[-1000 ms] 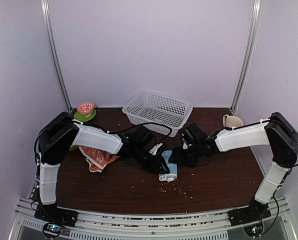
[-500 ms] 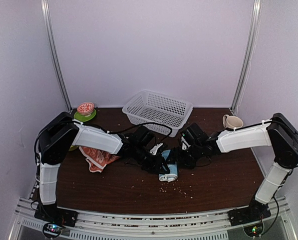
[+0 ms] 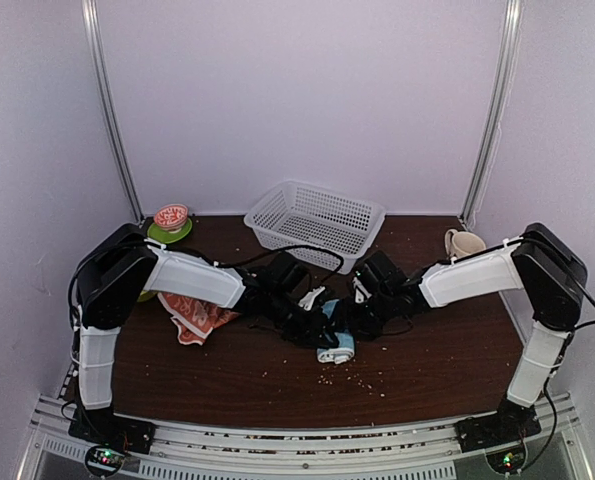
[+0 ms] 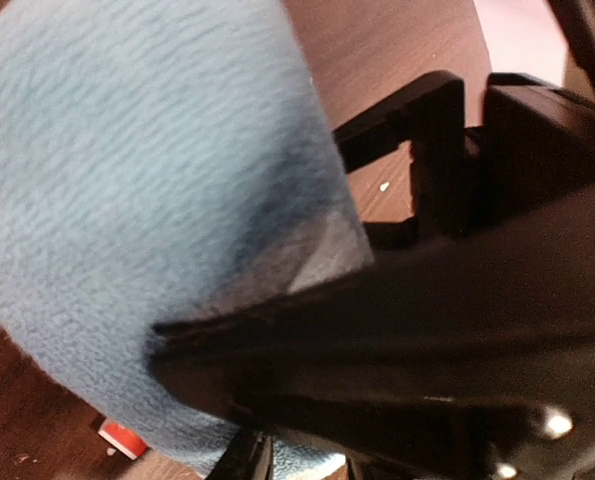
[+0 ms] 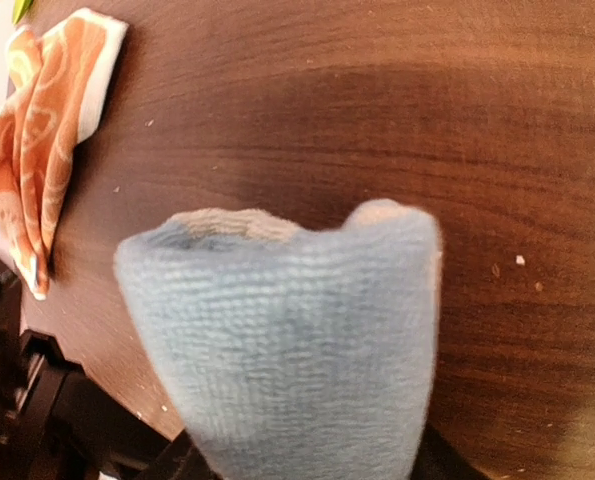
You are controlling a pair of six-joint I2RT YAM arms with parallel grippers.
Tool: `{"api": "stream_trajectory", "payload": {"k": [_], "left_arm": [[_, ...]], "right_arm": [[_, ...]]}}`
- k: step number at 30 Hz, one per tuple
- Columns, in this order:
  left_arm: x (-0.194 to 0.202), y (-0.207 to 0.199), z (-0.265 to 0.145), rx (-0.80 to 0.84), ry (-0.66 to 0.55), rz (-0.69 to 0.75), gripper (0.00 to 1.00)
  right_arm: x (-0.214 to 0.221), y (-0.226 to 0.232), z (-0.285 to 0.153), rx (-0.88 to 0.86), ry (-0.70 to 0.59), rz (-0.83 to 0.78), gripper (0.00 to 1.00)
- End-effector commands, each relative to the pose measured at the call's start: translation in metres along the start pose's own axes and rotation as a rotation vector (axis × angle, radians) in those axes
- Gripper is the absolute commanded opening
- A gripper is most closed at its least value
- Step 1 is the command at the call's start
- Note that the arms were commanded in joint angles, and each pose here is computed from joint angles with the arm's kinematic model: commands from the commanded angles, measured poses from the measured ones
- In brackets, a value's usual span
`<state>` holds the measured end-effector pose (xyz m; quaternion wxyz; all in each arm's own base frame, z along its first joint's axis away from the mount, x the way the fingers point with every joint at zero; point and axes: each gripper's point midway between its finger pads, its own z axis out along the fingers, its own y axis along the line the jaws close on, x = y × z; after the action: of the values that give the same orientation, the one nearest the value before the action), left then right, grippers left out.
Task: Roll the towels
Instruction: Pick up the towel from the center of the board, then move the bin to the corner of the board.
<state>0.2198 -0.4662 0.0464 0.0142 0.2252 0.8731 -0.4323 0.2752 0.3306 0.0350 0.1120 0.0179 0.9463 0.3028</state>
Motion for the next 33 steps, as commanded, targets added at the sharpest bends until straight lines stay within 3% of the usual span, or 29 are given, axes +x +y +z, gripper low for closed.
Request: {"api": "stream_trajectory", "payload": {"k": [1, 5, 10, 17, 25, 30, 33], "left_arm": [[-0.011, -0.019, -0.013, 0.022, -0.055, 0.052, 0.27], [-0.011, -0.026, -0.024, 0.018, -0.072, 0.062, 0.28], [-0.007, -0.041, -0.052, 0.009, -0.108, 0.084, 0.34], [-0.011, -0.043, -0.116, -0.047, -0.243, 0.075, 0.48], [-0.092, -0.008, -0.185, -0.185, -0.490, 0.004, 0.52], [-0.134, -0.001, -0.192, -0.215, -0.518, -0.016, 0.52], [-0.136, 0.001, -0.187, -0.196, -0.510, -0.029, 0.52]], "right_arm": [[0.028, -0.012, 0.017, 0.019, 0.083, 0.024, 0.43], [0.027, -0.013, 0.013, 0.018, 0.060, 0.033, 0.20], [0.018, -0.005, -0.006, -0.001, 0.009, 0.020, 0.06], [-0.007, 0.004, -0.064, -0.004, -0.094, -0.034, 0.02], [-0.086, 0.034, -0.155, -0.054, -0.312, -0.070, 0.02], [-0.143, 0.066, -0.194, -0.140, -0.409, -0.058, 0.02], [-0.183, 0.078, -0.209, -0.163, -0.468, -0.039, 0.02]]}}
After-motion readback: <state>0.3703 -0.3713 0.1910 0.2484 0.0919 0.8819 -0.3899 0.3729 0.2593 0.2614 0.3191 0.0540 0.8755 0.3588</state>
